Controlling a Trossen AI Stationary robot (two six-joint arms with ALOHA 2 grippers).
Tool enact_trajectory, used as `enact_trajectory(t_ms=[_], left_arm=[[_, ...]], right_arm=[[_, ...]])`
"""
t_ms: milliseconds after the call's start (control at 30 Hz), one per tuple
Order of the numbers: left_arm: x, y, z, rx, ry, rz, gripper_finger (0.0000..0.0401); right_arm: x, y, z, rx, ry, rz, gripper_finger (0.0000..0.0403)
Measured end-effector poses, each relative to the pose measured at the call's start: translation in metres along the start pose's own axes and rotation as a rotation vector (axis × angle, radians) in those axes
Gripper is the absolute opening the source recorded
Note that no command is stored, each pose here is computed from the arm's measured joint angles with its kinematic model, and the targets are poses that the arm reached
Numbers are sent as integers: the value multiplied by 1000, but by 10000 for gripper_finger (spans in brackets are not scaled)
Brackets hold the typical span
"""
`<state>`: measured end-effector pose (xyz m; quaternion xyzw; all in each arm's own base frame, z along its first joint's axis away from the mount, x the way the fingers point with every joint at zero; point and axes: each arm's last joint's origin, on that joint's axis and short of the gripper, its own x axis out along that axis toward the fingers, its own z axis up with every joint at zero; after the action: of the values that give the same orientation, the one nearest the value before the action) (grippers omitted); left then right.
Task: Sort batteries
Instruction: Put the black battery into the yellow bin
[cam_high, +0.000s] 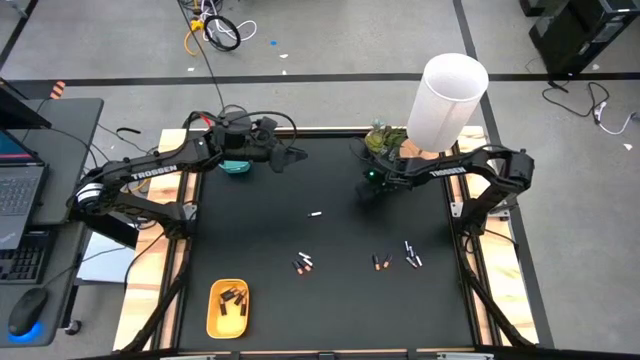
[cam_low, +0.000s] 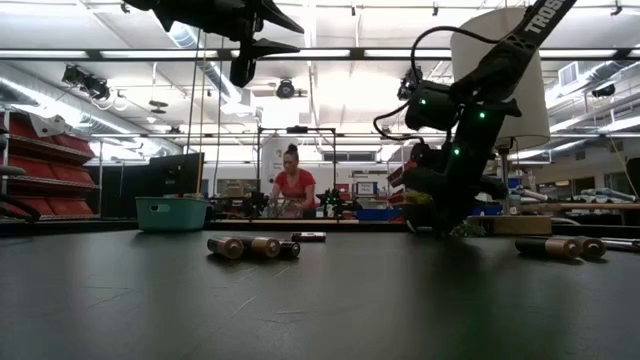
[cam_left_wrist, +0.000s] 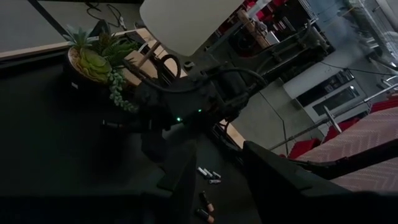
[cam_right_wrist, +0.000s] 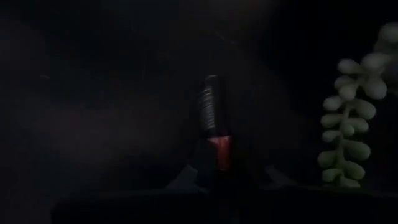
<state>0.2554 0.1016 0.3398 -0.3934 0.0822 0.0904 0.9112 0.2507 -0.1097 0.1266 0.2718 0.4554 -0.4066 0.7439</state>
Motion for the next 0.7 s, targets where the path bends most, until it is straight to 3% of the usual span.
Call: enact_trajectory(t_ms=[100,433,700], left_arm=[[0,0,0,0,-3,3,147],[0,0,0,-1,-5,7,147],[0,3,-3,-13,27,35,147]], right_arm=[[-1,3,0,-24,16,52,0],[-5,28,1,-133,-11,290,2],[-8,36,4,-138,-69,355,1]])
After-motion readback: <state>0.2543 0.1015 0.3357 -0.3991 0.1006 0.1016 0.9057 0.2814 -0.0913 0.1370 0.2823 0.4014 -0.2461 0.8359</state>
